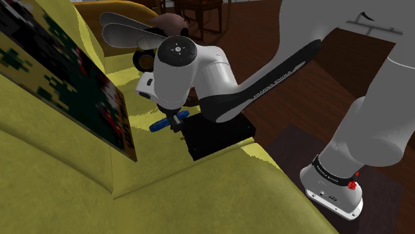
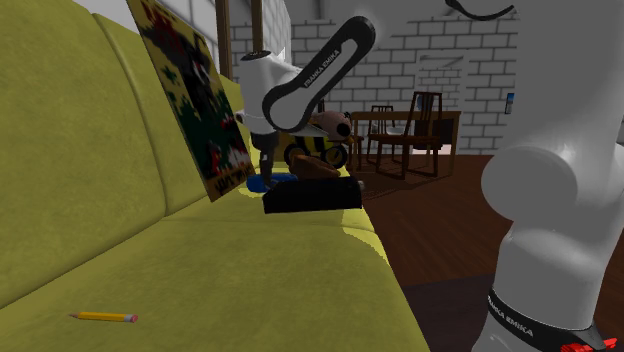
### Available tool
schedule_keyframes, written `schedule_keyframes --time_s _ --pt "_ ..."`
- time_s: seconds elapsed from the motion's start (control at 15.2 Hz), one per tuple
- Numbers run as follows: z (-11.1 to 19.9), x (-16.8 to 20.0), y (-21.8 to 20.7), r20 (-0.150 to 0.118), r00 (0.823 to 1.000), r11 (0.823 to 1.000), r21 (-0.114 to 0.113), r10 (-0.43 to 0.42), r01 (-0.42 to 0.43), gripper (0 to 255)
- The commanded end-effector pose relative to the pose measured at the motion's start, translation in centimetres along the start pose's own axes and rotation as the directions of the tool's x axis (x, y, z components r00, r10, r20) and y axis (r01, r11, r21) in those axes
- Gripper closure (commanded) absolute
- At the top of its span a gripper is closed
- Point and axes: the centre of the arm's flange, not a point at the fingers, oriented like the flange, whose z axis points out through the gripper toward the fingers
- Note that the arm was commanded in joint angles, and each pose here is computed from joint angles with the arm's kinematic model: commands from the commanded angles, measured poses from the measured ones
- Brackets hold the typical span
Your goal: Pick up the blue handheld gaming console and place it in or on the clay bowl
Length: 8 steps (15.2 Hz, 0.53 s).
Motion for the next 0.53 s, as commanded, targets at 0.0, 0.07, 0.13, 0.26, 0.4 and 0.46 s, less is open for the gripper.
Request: schedule_keyframes --time_s 0.0,0.07,0.13,0.26,0.4,0.46 --pt "1.66 -0.2 -0.16 0.01 1.0 1.0 0.007 -0.001 0.001 0" --pt "2.19 -0.21 -0.16 0.01 1.0 1.0 0.007 -0.001 0.001 0" --pt "2.49 -0.21 -0.17 0.01 1.0 1.0 0.007 -0.001 0.001 0" --pt "2.49 -0.21 -0.17 0.01 1.0 1.0 0.007 -0.001 0.001 0" --pt "2.49 -0.21 -0.17 0.01 1.0 1.0 0.007 -0.001 0.001 0" --pt "2.49 -0.21 -0.17 0.01 1.0 1.0 0.007 -0.001 0.001 0"
